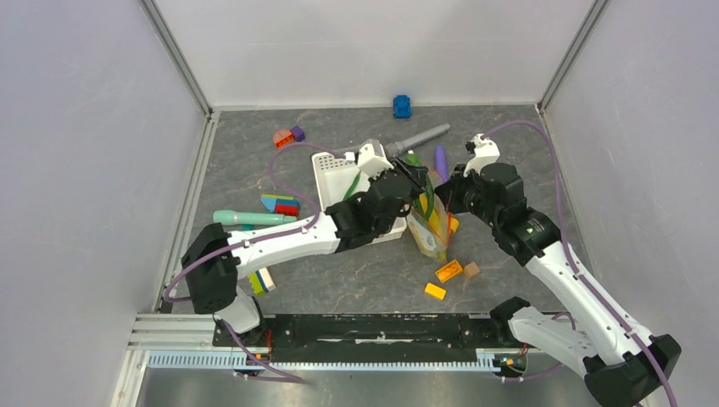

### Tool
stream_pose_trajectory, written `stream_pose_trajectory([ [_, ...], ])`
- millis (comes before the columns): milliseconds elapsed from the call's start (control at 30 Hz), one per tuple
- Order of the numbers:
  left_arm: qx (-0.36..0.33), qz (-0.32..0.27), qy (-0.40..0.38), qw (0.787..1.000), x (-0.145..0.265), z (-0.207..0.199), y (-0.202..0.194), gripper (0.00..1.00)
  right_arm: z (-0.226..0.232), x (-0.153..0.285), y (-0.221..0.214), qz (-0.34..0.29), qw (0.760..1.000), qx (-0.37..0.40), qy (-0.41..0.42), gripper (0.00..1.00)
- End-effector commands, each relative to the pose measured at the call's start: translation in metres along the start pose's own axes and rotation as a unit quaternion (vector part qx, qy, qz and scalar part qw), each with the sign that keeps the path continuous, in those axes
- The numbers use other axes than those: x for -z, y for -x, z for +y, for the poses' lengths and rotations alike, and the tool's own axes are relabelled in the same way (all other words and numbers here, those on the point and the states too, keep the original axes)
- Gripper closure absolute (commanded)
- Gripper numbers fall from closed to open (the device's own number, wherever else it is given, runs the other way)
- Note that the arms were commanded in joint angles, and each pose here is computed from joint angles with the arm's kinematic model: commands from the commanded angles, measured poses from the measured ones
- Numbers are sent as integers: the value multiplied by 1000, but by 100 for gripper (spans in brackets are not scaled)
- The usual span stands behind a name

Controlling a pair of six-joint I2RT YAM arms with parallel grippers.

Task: Place the food in the zip-top bag and seal the zipper
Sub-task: Place the fake vegetable in the zipper food storage bag.

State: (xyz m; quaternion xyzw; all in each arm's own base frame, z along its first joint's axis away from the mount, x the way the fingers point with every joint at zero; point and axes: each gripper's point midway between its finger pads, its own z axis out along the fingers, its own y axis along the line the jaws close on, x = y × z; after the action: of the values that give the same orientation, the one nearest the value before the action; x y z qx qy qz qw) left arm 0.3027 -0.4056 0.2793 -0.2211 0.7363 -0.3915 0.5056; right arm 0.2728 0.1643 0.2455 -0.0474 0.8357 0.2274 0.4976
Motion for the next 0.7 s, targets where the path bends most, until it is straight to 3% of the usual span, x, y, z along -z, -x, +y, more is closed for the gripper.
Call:
stream_pose_trajectory([
  [0, -9, -16, -27, 999, 8, -1, 6, 98, 9, 3, 18, -30, 999, -6, 14, 100],
  [67, -11, -20, -34, 999, 11, 5, 6, 98, 8, 2, 17, -29, 999, -6, 12, 100],
  [133, -17, -19, -43, 999, 13, 6, 6, 91, 7, 2, 17, -28, 1000, -5, 11, 100],
  [367, -68, 18, -95, 993, 19, -16, -4, 21, 8, 1, 17, -28, 1000, -6, 12, 99],
  [467, -89, 34, -119, 988, 26, -24, -5, 4, 8, 1, 18, -29, 999, -7, 10, 99],
  [500, -95, 40, -127, 987, 29, -26, -7, 1, 8, 2, 18, -30, 999, -6, 10, 99],
  [667, -141, 54, -154, 976, 45, -34, 2, 0, 6, 1, 17, -28, 1000, -4, 7, 99],
])
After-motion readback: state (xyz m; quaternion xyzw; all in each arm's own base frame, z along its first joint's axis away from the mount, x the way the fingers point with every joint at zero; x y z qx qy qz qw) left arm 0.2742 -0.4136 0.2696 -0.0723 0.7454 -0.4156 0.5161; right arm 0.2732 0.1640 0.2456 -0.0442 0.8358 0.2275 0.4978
